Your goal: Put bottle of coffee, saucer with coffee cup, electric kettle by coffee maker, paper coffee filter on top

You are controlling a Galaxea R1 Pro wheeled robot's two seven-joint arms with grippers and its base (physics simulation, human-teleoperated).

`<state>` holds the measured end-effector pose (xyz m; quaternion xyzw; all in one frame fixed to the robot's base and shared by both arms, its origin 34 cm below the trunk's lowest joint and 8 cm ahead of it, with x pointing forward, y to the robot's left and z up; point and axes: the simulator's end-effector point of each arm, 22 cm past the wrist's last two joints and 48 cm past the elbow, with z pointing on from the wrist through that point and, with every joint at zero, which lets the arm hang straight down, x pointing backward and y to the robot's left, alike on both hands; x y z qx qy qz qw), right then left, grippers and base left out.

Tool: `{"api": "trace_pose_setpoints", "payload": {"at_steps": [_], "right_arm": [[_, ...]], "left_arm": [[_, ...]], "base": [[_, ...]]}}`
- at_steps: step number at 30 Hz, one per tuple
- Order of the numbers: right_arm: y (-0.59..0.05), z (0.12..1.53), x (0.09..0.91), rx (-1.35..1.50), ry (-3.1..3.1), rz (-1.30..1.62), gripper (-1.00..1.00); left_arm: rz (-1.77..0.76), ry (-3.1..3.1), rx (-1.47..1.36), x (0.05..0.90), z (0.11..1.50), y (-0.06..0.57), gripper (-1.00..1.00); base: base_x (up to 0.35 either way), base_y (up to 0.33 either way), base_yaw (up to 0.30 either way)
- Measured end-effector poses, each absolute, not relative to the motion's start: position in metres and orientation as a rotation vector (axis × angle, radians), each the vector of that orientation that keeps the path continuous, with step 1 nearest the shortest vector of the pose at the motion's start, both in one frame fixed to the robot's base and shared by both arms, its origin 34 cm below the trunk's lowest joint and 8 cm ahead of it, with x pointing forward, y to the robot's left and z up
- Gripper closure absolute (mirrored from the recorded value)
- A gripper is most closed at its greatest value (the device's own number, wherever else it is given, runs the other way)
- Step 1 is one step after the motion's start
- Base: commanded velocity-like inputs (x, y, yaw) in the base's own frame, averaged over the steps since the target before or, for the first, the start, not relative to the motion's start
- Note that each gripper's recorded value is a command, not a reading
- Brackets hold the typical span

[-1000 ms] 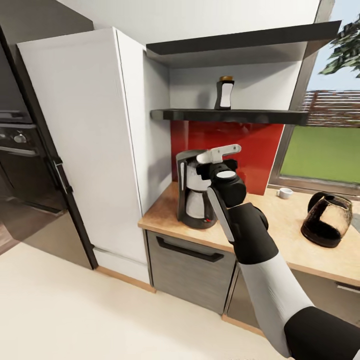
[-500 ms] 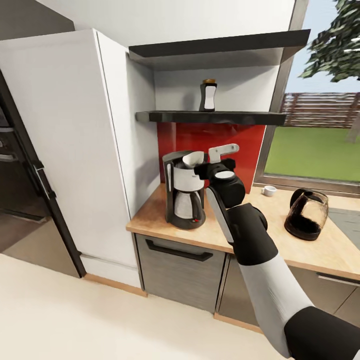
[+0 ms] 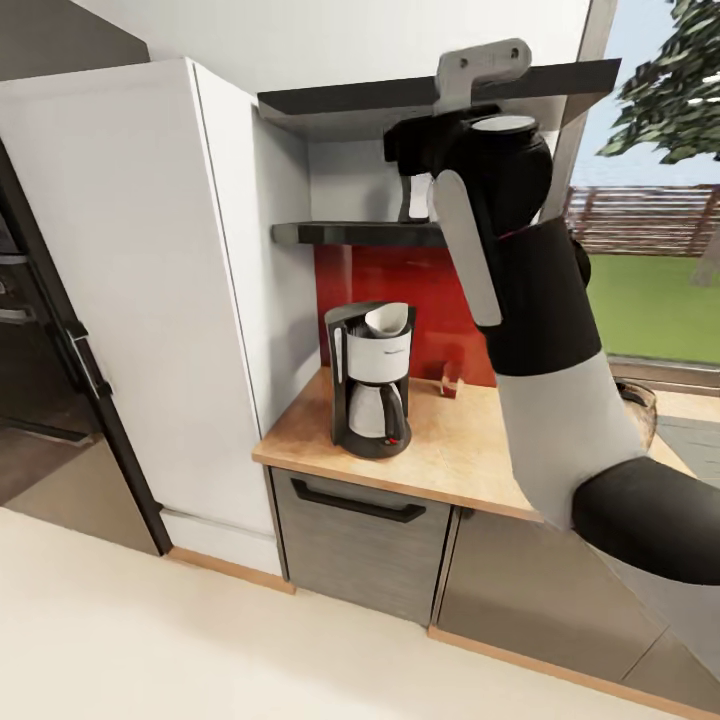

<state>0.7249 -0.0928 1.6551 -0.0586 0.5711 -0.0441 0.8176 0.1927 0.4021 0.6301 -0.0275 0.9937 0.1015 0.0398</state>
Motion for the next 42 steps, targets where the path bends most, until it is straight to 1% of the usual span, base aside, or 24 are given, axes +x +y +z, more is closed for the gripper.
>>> {"api": "trace_pose_setpoints", "payload": {"at_steps": [5, 9, 15, 19, 24, 30, 34, 42], "right_arm": [[-0.095, 1.672, 0.733, -0.122, 1.225, -0.122, -1.0], [-0.098, 1.668, 0.757, -0.104, 1.236, -0.127, -1.0], [-0.119, 1.665, 0.793, 0.01, 1.176, -0.152, -1.0], [-0.136, 1.696, 0.793, 0.082, 1.11, -0.182, -1.0], [-0.157, 1.695, 0.798, 0.145, 1.13, -0.149, -1.0], [-0.165, 1.696, 0.798, 0.17, 1.132, -0.131, -1.0], [-0.166, 1.696, 0.797, 0.172, 1.132, -0.13, -1.0], [-0.166, 1.695, 0.798, 0.173, 1.136, -0.134, -1.0]], "left_arm": [[0.313, 3.052, -0.089, 0.189, 0.63, 0.403, -1.0], [0.315, 3.063, -0.089, 0.179, 0.63, 0.403, -1.0], [0.319, 3.085, -0.092, 0.162, 0.629, 0.402, -1.0], [0.325, 3.108, -0.096, 0.145, 0.629, 0.403, -1.0], [0.331, 3.111, -0.101, 0.144, 0.63, 0.405, -1.0], [0.338, 3.108, -0.103, 0.144, 0.631, 0.41, -1.0], [0.338, 3.112, -0.105, 0.144, 0.631, 0.41, -1.0], [0.339, 3.114, -0.106, 0.143, 0.631, 0.41, -1.0]], "base": [[0.0, 0.0, 0.0], [0.0, 0.0, 0.0], [0.0, 0.0, 0.0], [0.0, 0.0, 0.0], [0.0, 0.0, 0.0], [0.0, 0.008, 0.0], [0.0, 0.183, 0.0], [0.0, 0.291, 0.0]]}}
